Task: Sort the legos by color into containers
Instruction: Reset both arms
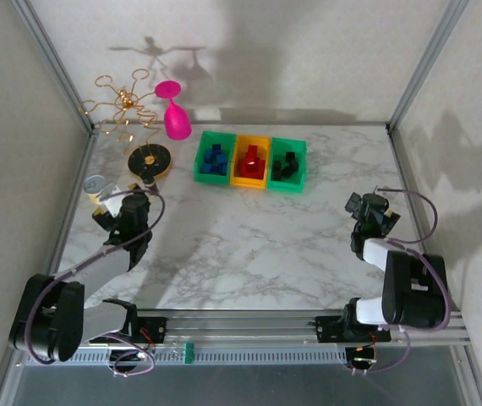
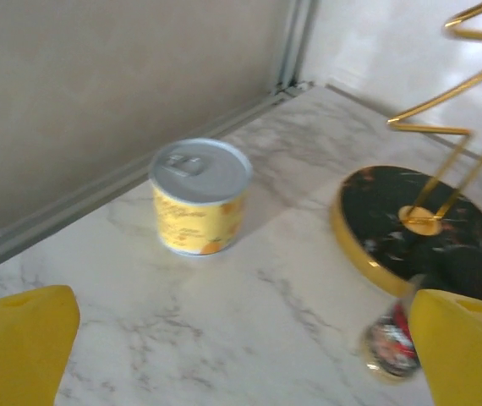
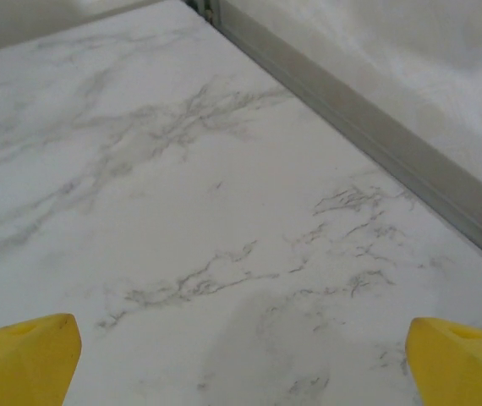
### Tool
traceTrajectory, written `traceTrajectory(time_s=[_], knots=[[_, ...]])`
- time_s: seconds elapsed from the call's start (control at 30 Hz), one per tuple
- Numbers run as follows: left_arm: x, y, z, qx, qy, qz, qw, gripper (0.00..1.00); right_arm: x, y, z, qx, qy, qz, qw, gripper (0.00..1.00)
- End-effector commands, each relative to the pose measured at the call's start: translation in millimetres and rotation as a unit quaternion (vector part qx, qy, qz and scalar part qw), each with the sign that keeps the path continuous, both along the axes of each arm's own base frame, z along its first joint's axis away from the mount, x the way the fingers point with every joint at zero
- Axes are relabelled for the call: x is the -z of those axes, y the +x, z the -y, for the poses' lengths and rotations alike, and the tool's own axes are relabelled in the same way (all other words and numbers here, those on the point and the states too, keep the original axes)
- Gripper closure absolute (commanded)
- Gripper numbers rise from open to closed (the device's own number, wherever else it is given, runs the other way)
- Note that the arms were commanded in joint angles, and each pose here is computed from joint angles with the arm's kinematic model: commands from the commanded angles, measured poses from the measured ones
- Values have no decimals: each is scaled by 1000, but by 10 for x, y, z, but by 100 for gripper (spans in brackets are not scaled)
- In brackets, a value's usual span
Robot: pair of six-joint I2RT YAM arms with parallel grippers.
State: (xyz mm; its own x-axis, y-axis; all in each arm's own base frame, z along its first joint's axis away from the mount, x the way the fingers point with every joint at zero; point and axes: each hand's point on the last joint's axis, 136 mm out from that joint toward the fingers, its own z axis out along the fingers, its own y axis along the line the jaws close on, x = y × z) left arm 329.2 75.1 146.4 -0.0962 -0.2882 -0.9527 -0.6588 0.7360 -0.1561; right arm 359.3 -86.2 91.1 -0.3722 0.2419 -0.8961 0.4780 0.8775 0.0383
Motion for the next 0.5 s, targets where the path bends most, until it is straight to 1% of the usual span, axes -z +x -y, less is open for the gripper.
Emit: traceTrajectory(time_s=[0.0, 0.07, 0.1, 0.13, 0.2, 0.23, 0.3, 0.33, 0.4, 0.47], knots=[[-196, 87, -21, 57, -9, 109, 992, 0, -310, 276, -35, -36, -29, 79, 996, 2], [-132, 92, -37, 71, -5, 114, 991, 0, -286, 360, -102, -62, -29, 67, 995, 1], [-85, 116, 4, 94, -5, 114, 989, 0, -311, 356, -151, -77, -30, 73, 994, 2], [-65, 125, 47, 110, 0, 121, 987, 0, -348, 309, -201, -90, -32, 86, 992, 1], [-49, 127, 72, 120, 6, 132, 984, 0, -433, 238, -308, -118, -26, 111, 987, 1], [-25, 152, 84, 123, 5, 121, 985, 0, -447, 208, -377, -134, -15, 122, 983, 1], [-18, 195, 131, 138, 7, 116, 984, 0, -551, 167, -589, -186, -1, 169, 968, 1], [-21, 218, 177, 153, 9, 114, 982, 0, -535, 123, -693, -211, -12, 176, 961, 1], [-19, 216, 257, 177, 15, 116, 977, 0, -445, 165, -789, -218, -29, 158, 963, 1], [-12, 186, 299, 188, 20, 124, 974, 0, -406, 125, -909, -240, -48, 166, 955, 1]])
